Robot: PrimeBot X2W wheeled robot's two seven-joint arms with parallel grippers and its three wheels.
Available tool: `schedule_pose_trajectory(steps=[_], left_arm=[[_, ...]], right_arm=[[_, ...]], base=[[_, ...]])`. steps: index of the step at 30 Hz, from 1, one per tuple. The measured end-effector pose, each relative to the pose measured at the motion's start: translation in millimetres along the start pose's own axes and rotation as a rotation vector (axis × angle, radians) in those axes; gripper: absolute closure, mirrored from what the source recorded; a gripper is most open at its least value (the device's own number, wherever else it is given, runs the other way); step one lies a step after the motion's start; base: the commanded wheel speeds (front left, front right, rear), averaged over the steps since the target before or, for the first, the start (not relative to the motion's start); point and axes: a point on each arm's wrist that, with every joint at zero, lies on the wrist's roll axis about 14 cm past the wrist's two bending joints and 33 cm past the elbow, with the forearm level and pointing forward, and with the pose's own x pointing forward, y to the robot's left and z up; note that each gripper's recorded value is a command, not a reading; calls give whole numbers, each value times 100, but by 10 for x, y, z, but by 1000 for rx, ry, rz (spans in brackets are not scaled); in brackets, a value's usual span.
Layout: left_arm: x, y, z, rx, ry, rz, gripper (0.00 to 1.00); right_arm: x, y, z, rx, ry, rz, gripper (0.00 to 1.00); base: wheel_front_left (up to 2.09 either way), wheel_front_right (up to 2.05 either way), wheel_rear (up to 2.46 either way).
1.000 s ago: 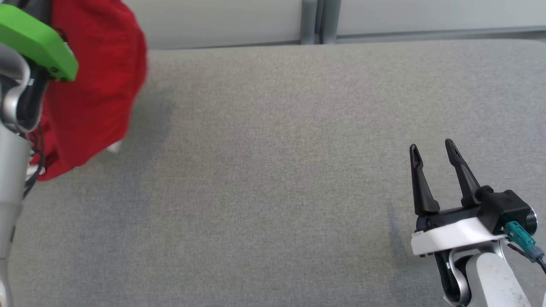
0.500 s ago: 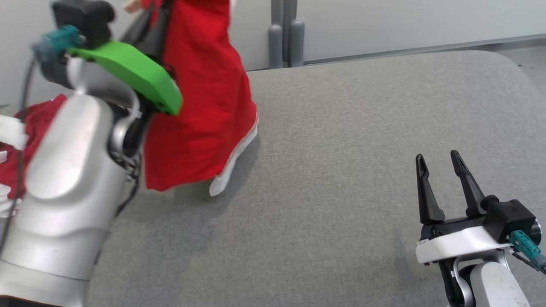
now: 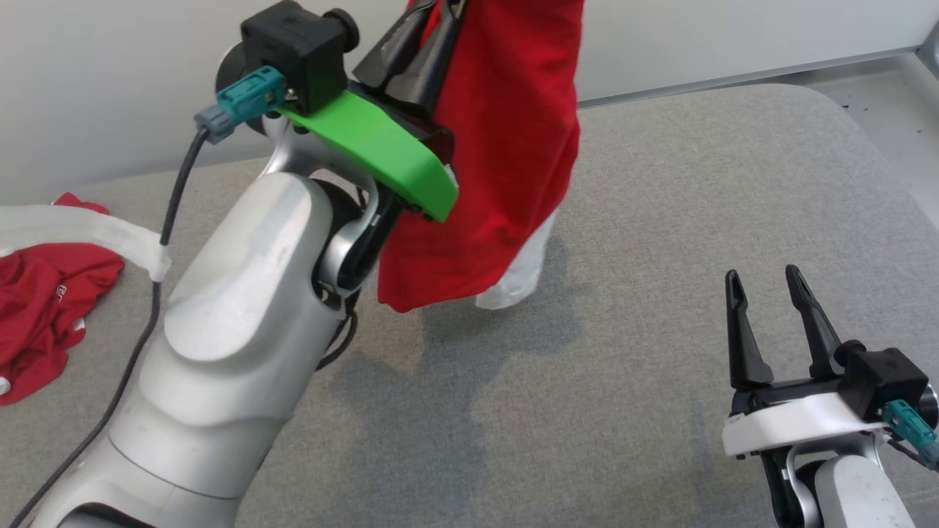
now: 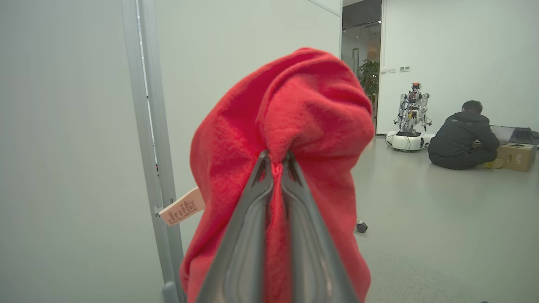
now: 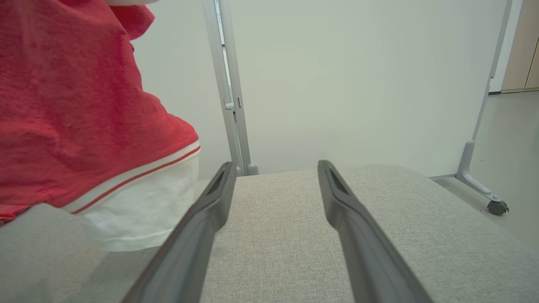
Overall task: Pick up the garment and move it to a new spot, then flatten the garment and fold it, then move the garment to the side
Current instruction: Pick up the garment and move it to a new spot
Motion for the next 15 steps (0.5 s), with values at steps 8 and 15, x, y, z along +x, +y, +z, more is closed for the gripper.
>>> schedule_pose_trajectory(steps=[8,15], left_arm=[[-34,-313,-322,-174,34,11,100],[-362,18,-1365,-280,232,205,100]], right_arm=[[-22,16,-39,11,12,2,0],[49,80,-160,19,44,21,0]], base=[[0,0,0],[0,0,0]])
